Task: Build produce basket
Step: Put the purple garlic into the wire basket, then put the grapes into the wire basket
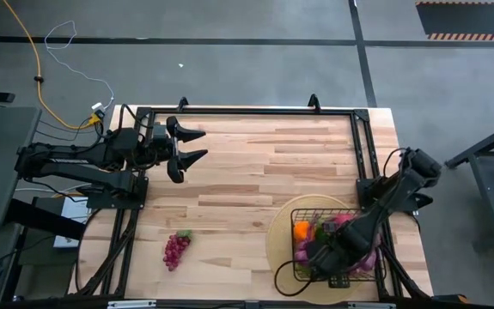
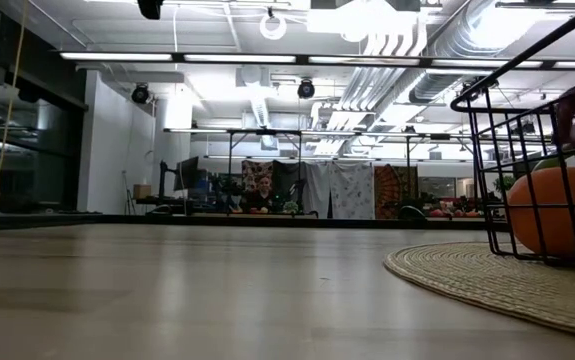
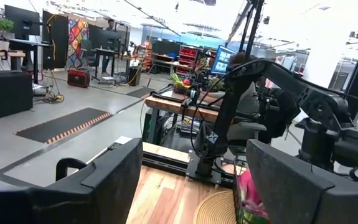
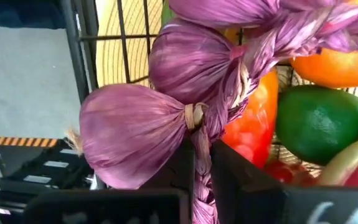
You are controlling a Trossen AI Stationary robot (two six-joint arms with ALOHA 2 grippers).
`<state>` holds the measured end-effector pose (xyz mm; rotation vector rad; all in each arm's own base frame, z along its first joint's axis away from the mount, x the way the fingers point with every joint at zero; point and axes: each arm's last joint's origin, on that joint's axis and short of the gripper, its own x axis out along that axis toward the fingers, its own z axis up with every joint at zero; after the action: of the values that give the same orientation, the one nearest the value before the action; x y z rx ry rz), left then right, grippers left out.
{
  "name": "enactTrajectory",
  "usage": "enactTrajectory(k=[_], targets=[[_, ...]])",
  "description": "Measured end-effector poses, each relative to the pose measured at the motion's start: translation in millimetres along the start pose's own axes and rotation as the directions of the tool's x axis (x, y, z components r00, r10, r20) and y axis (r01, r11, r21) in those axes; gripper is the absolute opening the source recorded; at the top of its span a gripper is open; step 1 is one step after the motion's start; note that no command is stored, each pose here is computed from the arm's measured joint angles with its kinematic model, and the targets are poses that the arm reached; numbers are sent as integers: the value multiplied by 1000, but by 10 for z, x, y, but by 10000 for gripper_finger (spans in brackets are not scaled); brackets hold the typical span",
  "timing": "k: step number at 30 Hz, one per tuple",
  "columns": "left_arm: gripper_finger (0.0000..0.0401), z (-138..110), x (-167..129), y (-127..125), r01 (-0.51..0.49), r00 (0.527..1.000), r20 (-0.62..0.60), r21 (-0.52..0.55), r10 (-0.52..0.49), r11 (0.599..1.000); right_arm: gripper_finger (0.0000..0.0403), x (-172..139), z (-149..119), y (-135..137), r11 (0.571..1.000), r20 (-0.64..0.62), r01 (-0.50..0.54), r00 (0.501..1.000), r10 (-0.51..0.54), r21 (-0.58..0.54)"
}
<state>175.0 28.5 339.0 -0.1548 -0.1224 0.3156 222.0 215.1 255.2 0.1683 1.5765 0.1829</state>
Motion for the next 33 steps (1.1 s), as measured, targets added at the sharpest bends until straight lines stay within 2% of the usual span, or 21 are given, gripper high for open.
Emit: enactTrajectory(k=[5, 13, 17, 22, 27, 30, 33], targets=[[275, 0, 0, 0, 0, 1000, 0, 0, 0, 1000, 27, 14, 20, 16, 1000, 11, -13, 1000, 13, 3], [275, 1, 0, 0, -2, 1000, 1, 0, 2, 1000, 83, 14, 3, -5, 999, -3, 12, 1000, -11, 36], [275, 3, 0, 2, -7, 1000, 4, -1, 7, 1000, 122, 13, -9, -18, 995, -14, 28, 1000, -26, 98], [275, 4, 0, 5, -18, 1000, 5, -1, 18, 1000, 192, -45, -33, -21, 994, -33, 22, 999, -18, 103], [275, 4, 0, 5, -19, 1000, 6, -2, 19, 1000, 243, -414, -134, -80, 992, 48, 21, 998, -27, 124], [275, 4, 0, 5, -18, 1000, 6, -2, 18, 1000, 253, -693, -257, -168, 982, 170, -4, 985, -29, 187], [275, 4, 0, 5, -18, 1000, 6, -6, 18, 1000, 255, -926, -391, -285, 955, 324, -53, 945, -48, 293]])
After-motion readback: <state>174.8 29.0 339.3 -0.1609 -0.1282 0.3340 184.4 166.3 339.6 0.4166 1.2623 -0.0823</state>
